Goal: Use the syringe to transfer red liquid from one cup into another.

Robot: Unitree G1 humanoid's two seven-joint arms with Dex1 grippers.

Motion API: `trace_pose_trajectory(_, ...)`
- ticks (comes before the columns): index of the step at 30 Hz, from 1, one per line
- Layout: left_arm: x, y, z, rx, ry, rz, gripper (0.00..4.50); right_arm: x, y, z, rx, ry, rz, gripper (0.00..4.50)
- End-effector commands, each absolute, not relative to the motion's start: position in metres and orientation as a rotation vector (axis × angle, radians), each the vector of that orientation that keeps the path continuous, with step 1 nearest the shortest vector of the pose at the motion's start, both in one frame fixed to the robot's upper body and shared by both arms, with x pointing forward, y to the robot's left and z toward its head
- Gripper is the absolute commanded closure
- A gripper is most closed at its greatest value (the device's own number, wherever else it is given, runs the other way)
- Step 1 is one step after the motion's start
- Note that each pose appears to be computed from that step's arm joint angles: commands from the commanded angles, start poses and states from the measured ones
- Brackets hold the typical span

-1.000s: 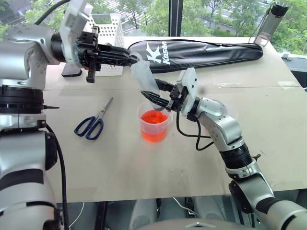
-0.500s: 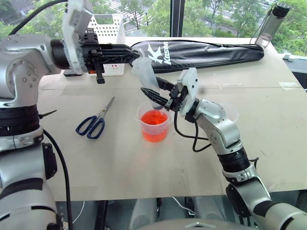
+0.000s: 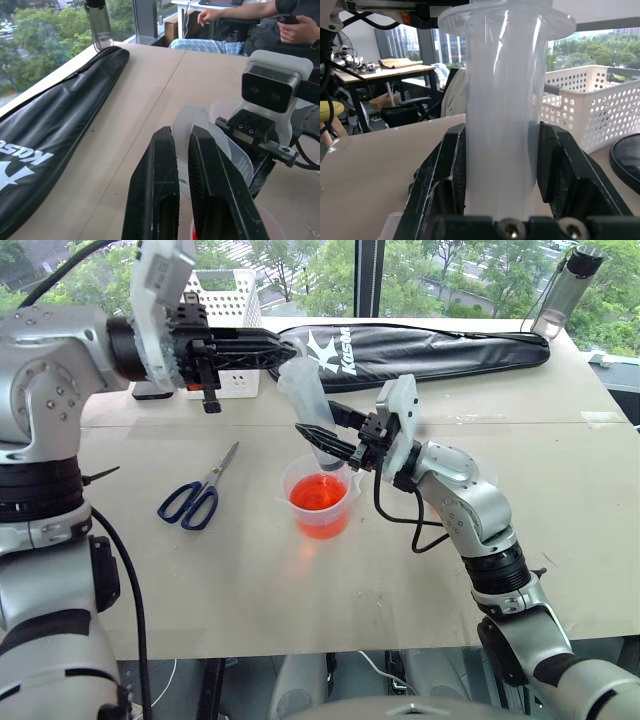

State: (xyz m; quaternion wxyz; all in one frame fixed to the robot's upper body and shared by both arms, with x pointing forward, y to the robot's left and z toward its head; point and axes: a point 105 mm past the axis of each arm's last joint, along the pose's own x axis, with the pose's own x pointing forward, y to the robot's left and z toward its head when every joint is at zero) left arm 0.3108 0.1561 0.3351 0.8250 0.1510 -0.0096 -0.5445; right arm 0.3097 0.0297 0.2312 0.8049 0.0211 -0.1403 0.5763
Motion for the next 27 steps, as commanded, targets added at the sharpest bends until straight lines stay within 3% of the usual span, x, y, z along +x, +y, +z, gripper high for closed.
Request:
trace_pose_trajectory(1,0.311,0.167,0.358,0.338,-0.117,-1.073,4.5,0.266,0.05,0.244,0.013,-0.365,1.481,3.01)
trace_pose_trajectory(11,0.307,0.173,0.363,0.318,-0.126,-1.102,4.5,0.266,0.046,0.259,0.161,-0.33,1.507,3.01)
trace_pose_trajectory(27,0.298,0.169,0.359,0.363,-0.107,-1.169,4.5,0.273,0.043,0.261,0.057,-0.293,1.458,3.01)
